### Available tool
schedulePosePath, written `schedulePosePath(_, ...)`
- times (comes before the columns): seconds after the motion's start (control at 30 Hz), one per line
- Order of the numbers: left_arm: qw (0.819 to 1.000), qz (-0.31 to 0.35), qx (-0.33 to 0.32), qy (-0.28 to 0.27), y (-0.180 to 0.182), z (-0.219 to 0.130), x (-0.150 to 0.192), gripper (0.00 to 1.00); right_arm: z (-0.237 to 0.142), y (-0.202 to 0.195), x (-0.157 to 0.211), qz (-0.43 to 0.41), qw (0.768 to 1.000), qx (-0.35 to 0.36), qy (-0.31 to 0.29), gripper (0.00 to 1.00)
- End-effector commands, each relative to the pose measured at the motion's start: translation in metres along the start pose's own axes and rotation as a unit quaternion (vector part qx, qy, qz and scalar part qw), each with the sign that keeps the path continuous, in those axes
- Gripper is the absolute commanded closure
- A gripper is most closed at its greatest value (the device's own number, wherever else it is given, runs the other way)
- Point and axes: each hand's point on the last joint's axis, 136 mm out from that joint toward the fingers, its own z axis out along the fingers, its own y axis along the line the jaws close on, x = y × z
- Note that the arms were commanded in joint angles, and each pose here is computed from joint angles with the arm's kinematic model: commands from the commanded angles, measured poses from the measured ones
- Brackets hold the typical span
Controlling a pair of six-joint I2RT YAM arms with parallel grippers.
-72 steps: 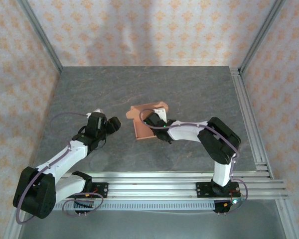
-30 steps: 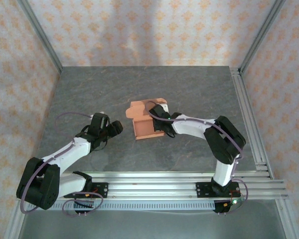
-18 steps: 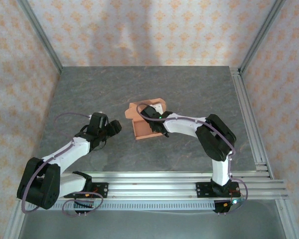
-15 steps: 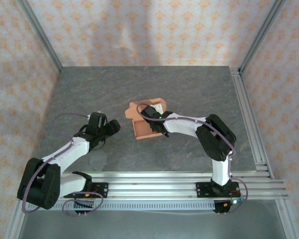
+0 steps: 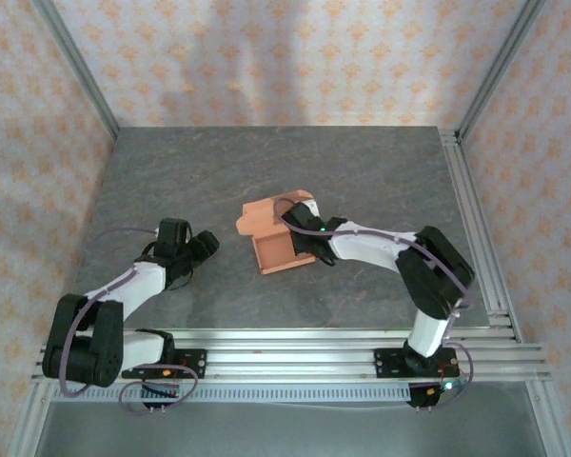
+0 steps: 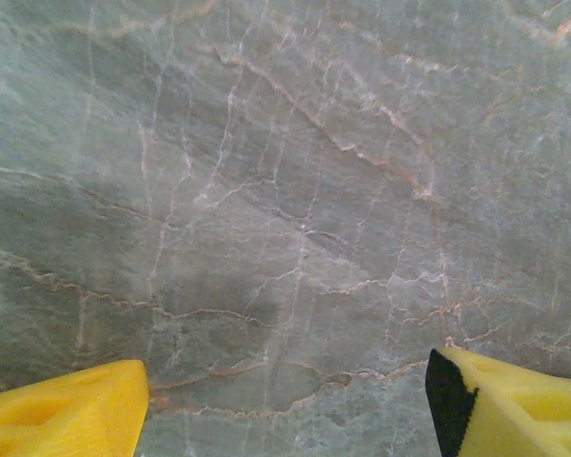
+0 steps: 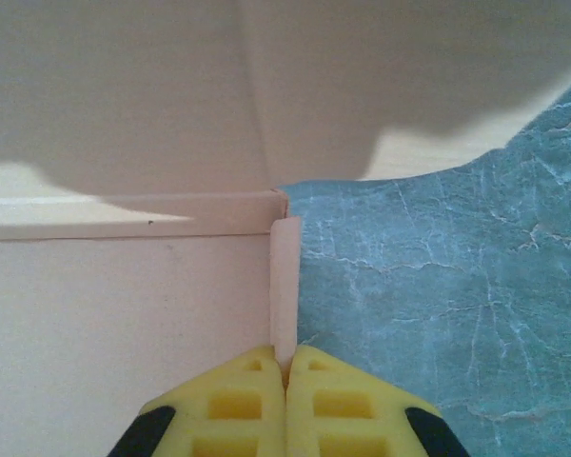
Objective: Fold the paper box
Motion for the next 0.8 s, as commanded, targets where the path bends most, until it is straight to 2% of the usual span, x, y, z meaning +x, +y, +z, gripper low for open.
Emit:
schedulePosePath(0.0, 0.996, -0.014, 0.091, 0.016, -0.029, 0.003, 0.004, 0.22, -0.032, 0.016, -0.043, 0.046, 0.99, -0.098, -0.085, 1.0)
schedulePosePath(0.23, 0.977, 0.026, 0.208, 0.035, -0.081, -0.008, 0.013, 0.23, -0.07, 0.035, -0.075, 0.089, 0.959, -0.217, -0.159, 1.0)
schedulePosePath(0.43, 0.949, 0.099, 0.289, 0.074, -0.144, -0.026, 0.04, 0.35, -0.093, 0.058, -0.089, 0.091, 0.924, -0.308, -0.209, 1.0)
schedulePosePath(0.53, 0.933, 0.115, 0.332, 0.08, -0.173, -0.038, 0.048, 0.37, -0.103, 0.063, -0.094, 0.091, 0.911, -0.333, -0.225, 1.0)
schedulePosePath(0.77, 0.917, 0.119, 0.373, 0.072, -0.203, -0.057, 0.045, 0.4, -0.103, 0.075, -0.089, 0.058, 0.918, -0.324, -0.223, 1.0)
